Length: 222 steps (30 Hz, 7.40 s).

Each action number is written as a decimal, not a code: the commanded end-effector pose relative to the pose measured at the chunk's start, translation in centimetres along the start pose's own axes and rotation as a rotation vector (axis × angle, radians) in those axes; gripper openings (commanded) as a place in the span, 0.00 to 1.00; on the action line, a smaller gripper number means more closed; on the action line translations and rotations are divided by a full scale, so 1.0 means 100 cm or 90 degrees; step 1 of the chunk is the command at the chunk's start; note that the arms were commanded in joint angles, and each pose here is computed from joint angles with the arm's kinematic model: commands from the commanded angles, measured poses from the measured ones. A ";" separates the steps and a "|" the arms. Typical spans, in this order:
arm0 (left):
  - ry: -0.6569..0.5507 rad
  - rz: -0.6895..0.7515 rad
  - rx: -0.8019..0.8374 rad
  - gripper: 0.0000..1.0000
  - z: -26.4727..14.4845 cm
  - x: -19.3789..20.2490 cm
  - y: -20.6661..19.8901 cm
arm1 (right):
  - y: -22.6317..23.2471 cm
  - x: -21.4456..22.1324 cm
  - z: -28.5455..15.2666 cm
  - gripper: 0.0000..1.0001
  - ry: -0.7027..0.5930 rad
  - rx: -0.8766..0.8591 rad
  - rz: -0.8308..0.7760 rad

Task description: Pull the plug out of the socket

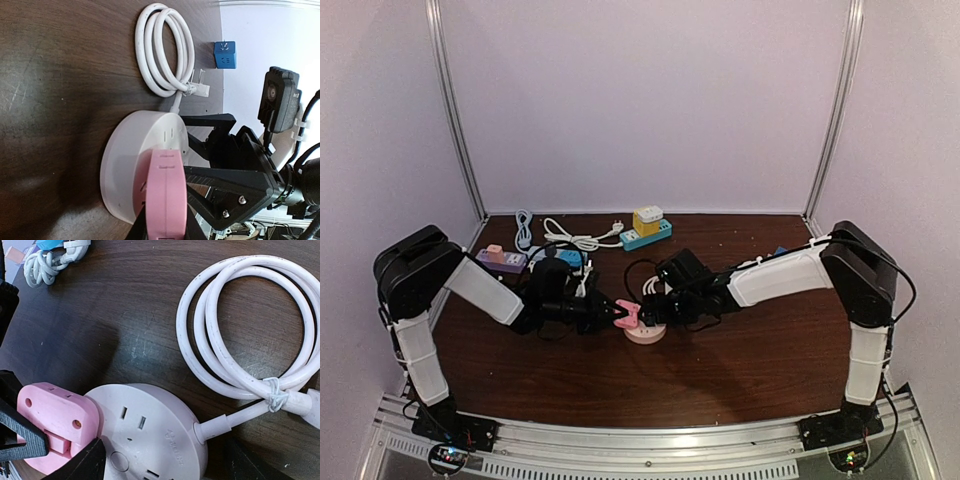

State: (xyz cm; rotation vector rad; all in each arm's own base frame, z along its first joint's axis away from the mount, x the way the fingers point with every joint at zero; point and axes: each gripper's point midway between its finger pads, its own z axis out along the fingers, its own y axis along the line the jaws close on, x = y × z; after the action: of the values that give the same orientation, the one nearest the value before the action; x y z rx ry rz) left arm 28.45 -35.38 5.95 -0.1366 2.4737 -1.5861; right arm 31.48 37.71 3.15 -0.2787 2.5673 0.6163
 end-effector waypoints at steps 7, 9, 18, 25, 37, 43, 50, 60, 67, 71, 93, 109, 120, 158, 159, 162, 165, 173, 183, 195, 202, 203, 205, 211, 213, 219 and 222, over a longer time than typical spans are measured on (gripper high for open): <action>-0.017 0.062 0.180 0.00 -0.008 -0.007 -0.064 | -0.077 0.083 0.024 0.82 0.162 0.182 -0.019; -0.025 0.061 0.200 0.00 -0.013 -0.008 -0.069 | -0.078 0.083 0.026 0.82 0.163 0.185 -0.020; -0.027 0.083 0.205 0.00 -0.015 -0.009 -0.076 | -0.087 0.089 0.025 0.82 0.175 0.208 -0.031; -0.023 0.123 0.143 0.00 -0.017 -0.010 -0.073 | -0.090 0.093 0.026 0.82 0.179 0.210 -0.035; -0.018 0.107 0.176 0.00 -0.023 -0.016 -0.094 | -0.106 0.093 0.025 0.82 0.170 0.255 -0.066; -0.010 0.097 0.194 0.00 -0.024 -0.015 -0.100 | -0.107 0.094 0.027 0.82 0.167 0.256 -0.063; 0.009 0.094 0.128 0.00 -0.019 -0.009 -0.074 | -0.090 0.082 0.028 0.83 0.151 0.209 -0.042; -0.006 0.195 -0.052 0.00 -0.039 -0.015 -0.053 | -0.032 0.011 -0.001 0.84 0.059 0.097 -0.034; -0.040 0.209 -0.281 0.00 -0.082 -0.022 -0.013 | -0.002 -0.045 -0.045 0.85 -0.041 0.052 -0.054; -0.096 0.205 -0.445 0.00 -0.128 -0.032 0.009 | 0.005 -0.063 -0.065 0.86 -0.081 0.034 -0.070; -0.140 0.026 -1.127 0.00 -0.312 -0.081 0.141 | 0.003 -0.093 -0.100 0.86 -0.133 -0.019 -0.065; -0.085 0.009 -1.125 0.21 -0.301 -0.100 0.181 | -0.006 -0.087 -0.097 0.86 -0.122 -0.002 -0.059; -0.073 0.023 -0.999 0.50 -0.268 -0.102 0.181 | -0.016 -0.092 -0.089 0.86 -0.116 0.036 -0.052; -0.174 0.226 -0.337 0.94 -0.204 -0.075 -0.005 | -0.015 -0.295 -0.006 0.80 -0.251 -0.309 0.337; -0.173 0.226 -0.337 0.94 -0.205 -0.074 -0.005 | -0.014 -0.296 -0.004 0.80 -0.253 -0.321 0.350; -0.173 0.224 -0.339 0.94 -0.205 -0.073 -0.004 | -0.015 -0.299 0.003 0.78 -0.254 -0.349 0.391; -0.174 0.223 -0.342 0.94 -0.205 -0.074 -0.003 | -0.015 -0.300 0.010 0.70 -0.253 -0.370 0.427; -0.173 0.220 -0.344 0.94 -0.204 -0.075 0.000 | -0.028 -0.307 0.019 0.51 -0.274 -0.386 0.504; -0.185 0.226 -0.346 0.94 -0.206 -0.079 -0.005 | -0.031 -0.307 0.032 0.33 -0.245 -0.391 0.559; -0.192 0.242 -0.298 0.94 -0.197 -0.083 -0.030 | -0.018 -0.287 0.001 0.10 -0.197 -0.394 0.518; -0.182 0.248 -0.296 0.94 -0.169 -0.081 -0.040 | -0.007 -0.253 -0.016 0.04 -0.124 -0.403 0.495; -0.181 0.249 -0.293 0.94 -0.165 -0.081 -0.042 | -0.004 -0.248 -0.019 0.03 -0.111 -0.406 0.490; -0.179 0.249 -0.286 0.94 -0.156 -0.081 -0.045 | 0.002 -0.238 -0.027 0.02 -0.090 -0.407 0.475; -0.161 0.256 -0.284 0.94 -0.131 -0.082 -0.053 | 0.023 -0.197 -0.046 0.02 -0.025 -0.395 0.431; -0.155 0.257 -0.286 0.94 -0.124 -0.082 -0.053 | 0.031 -0.181 -0.050 0.02 -0.001 -0.397 0.420; -0.150 0.254 -0.288 0.94 -0.115 -0.082 -0.050 | 0.048 -0.124 -0.056 0.02 0.088 -0.400 0.394; -0.147 0.251 -0.293 0.95 -0.113 -0.081 -0.046 | 0.060 -0.100 -0.059 0.02 0.134 -0.409 0.370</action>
State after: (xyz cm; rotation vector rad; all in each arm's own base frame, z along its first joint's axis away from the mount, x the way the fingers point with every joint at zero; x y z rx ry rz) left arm 32.56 -25.10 14.37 0.1043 2.5037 -0.7740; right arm 40.93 39.28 14.22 0.4357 2.4634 1.5999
